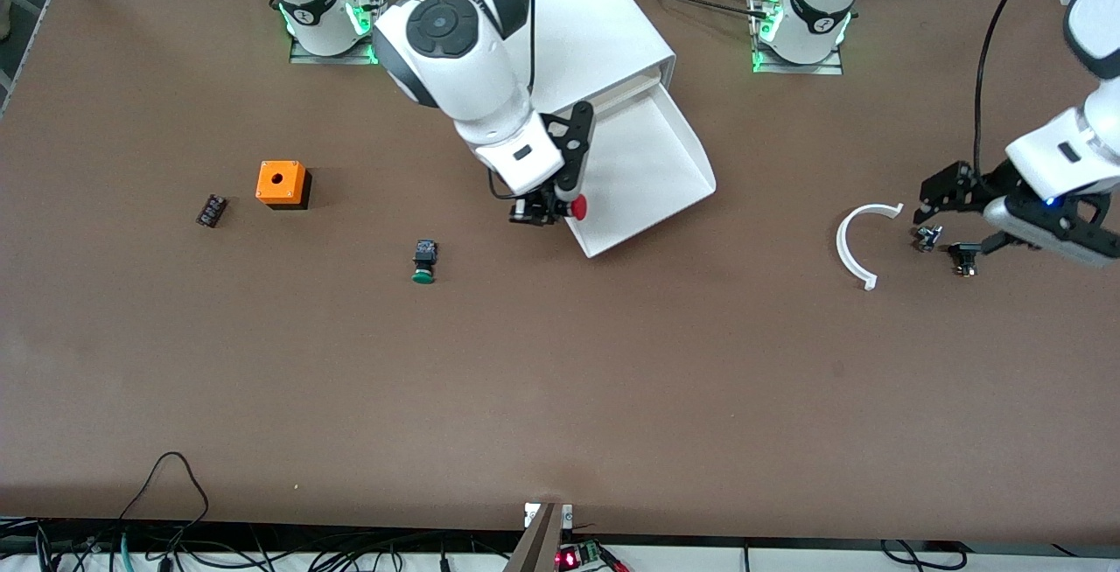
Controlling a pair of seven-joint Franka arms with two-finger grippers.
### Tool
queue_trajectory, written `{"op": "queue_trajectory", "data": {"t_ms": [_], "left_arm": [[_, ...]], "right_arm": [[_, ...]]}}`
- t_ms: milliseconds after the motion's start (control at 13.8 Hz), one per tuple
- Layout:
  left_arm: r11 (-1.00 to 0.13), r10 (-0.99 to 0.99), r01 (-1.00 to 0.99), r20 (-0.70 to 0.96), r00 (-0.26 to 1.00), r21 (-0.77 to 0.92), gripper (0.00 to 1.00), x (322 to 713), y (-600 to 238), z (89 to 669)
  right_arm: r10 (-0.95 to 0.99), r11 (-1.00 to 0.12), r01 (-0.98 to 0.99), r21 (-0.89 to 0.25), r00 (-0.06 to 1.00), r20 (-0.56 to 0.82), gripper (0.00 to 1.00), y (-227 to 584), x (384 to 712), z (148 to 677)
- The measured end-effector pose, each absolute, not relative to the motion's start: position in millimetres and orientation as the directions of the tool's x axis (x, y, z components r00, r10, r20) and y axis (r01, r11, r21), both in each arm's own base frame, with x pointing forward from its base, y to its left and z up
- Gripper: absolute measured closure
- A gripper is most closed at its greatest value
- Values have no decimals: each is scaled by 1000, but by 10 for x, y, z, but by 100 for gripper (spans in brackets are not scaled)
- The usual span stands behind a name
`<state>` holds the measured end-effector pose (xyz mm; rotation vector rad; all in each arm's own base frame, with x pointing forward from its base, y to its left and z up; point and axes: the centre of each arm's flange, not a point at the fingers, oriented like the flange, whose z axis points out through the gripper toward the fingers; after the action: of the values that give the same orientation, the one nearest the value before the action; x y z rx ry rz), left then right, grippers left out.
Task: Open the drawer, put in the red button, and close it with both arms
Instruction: 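Carry the red button into the open drawer with the right gripper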
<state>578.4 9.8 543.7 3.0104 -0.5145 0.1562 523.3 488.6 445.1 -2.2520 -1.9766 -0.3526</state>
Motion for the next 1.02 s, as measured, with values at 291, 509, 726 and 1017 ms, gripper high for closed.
{"op": "queue_trajectory", "data": {"t_ms": [291,509,726,1017], "left_arm": [[-989,-142,-143,50,989,24,0,5476,-57,5787],[-998,-61,-62,34,998,7,0,5392,-191,6005],[-999,-45,-45,49,998,6,0,5367,-244,6255],[-999,-39,-40,46,998,6,0,5341,-225,6395]], "right_arm": [[973,14,997,75,-31,227,59,5450,4860,4313],[976,129,988,80,-141,167,59,5573,4753,4133],[968,200,978,67,-208,139,59,5567,4755,4011],[959,254,965,58,-259,113,59,5806,4492,3854]]}}
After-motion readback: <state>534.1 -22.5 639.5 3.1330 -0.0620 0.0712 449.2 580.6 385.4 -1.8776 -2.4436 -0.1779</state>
